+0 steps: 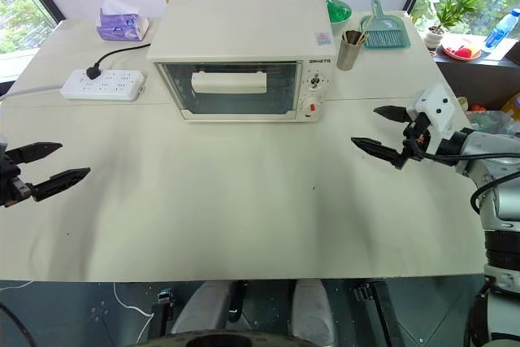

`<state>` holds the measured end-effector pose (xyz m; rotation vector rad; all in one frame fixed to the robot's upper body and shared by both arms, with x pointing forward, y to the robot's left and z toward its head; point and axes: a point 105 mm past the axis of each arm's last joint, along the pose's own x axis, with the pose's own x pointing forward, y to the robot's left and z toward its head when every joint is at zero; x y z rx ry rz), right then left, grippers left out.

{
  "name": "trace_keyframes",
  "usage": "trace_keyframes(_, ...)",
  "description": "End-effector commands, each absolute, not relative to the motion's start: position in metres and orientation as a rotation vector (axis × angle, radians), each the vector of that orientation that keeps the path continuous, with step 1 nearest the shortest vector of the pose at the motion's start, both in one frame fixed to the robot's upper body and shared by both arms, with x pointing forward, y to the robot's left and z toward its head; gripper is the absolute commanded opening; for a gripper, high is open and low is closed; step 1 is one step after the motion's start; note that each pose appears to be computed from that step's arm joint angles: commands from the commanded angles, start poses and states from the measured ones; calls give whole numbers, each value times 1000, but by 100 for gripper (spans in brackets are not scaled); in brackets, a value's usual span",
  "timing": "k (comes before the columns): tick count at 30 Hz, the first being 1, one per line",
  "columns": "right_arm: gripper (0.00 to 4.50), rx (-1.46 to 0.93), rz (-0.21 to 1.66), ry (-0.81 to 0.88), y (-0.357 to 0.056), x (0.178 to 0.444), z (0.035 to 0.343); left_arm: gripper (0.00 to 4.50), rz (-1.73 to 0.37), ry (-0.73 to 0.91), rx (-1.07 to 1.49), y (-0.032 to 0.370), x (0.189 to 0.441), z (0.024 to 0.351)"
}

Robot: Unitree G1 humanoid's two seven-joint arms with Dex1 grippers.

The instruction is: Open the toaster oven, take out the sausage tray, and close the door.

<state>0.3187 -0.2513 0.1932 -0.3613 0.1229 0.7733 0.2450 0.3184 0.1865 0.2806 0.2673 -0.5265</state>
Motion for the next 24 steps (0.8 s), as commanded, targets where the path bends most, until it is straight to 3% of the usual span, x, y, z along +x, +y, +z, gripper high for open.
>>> trace_keyframes(1, 450, -392, 777, 80, -247, 317, 207, 445, -526, 224, 332, 318, 242, 201)
trace_keyframes(15, 450, -372, 762, 87, -242, 316, 208, 445, -499, 168, 264, 317, 248, 206)
trace_keyframes(24, 450, -323, 861, 44, -207, 310, 222, 445, -708, 123, 209, 276, 253, 230)
